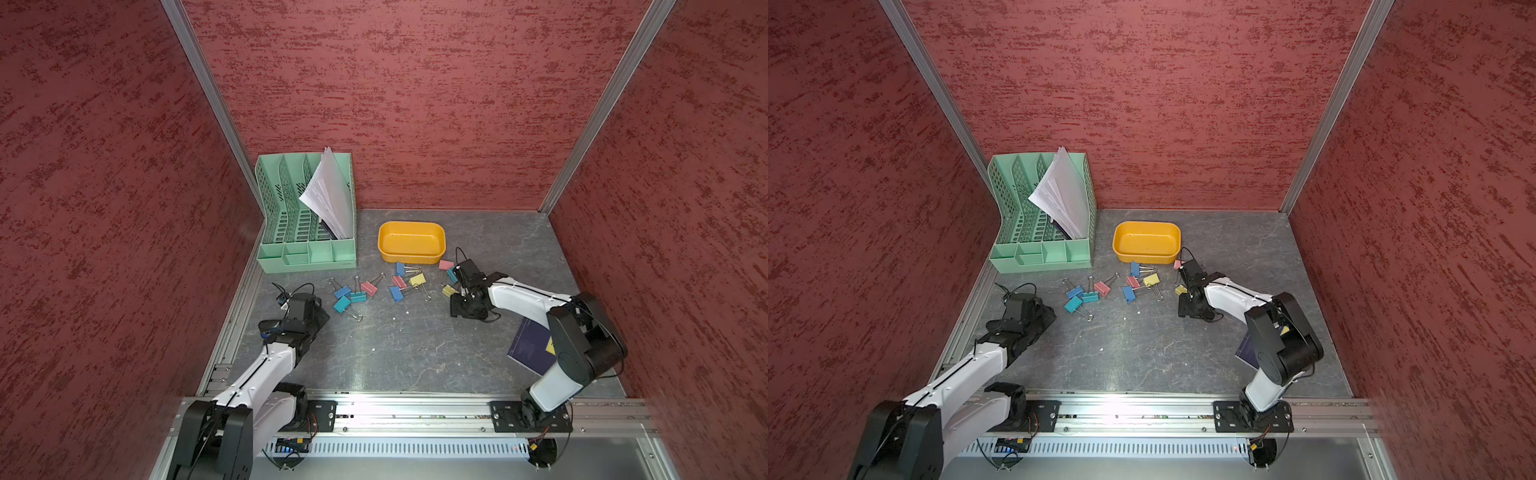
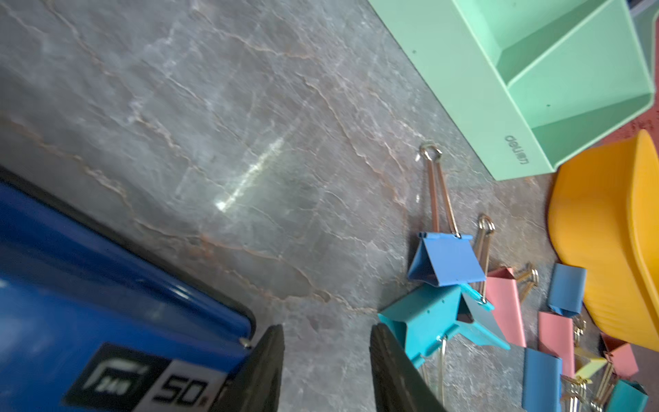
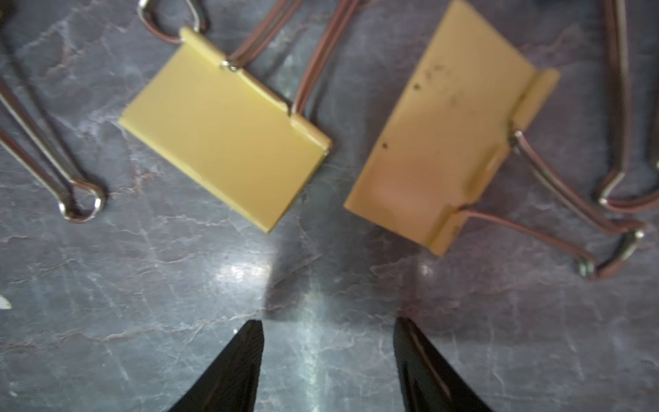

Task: Put the binder clips in the storage box
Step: Move the distractor to the center of the board, then pick up the storage box at the center of the board.

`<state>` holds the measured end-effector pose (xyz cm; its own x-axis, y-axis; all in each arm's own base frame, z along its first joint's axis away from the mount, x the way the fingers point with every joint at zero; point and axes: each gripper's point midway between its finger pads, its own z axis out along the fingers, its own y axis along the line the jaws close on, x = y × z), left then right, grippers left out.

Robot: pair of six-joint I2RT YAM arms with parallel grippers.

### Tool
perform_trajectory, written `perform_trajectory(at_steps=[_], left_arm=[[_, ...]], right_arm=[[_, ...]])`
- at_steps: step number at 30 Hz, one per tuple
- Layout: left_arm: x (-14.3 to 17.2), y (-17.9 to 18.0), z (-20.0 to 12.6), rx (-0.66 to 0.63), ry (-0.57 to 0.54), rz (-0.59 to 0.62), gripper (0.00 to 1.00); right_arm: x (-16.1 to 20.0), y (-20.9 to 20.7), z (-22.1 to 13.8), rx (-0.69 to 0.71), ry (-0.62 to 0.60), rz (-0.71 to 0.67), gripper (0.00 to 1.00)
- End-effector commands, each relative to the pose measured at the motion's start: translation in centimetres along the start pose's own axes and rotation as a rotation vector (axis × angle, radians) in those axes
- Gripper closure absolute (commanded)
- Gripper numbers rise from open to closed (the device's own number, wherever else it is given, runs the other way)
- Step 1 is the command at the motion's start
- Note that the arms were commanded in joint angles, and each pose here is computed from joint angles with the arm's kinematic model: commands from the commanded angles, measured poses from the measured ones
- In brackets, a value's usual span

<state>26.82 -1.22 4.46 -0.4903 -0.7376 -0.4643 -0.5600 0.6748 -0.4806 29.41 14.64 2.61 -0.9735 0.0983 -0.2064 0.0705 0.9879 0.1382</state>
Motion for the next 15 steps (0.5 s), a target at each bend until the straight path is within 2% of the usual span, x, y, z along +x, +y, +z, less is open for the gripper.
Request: perform_trajectory(at_steps=[1, 5, 9, 12, 15], left_arm=[[-1.3, -2.3, -0.9, 0.067, -0.008, 0.051, 0.38], [-3.0, -9.5, -2.4, 0.232, -0.01, 0.147, 0.24], [-2.6, -19.4, -3.0, 0.402, 0.041, 0.32, 0.19], [-1.8, -25.5, -0.8, 0.443, 0.126, 0.426, 0.18], [-2.6, -27.6, 2.8, 0.379, 0.126, 0.461, 0.2]], right_arm=[[-2.5, 1.7, -2.0, -0.04, -0.073, -0.012, 0.35], [-6.7, 4.1, -4.2, -0.068, -0.116, -0.056, 0.35], [-12.0, 5.6, -6.0, -0.076, -0.169, -0.057, 0.34], [-15.8, 5.3, -5.0, -0.085, -0.152, -0.015, 0.34], [-18.5, 5.1, -3.5, -0.087, -0.158, 0.0, 0.34]])
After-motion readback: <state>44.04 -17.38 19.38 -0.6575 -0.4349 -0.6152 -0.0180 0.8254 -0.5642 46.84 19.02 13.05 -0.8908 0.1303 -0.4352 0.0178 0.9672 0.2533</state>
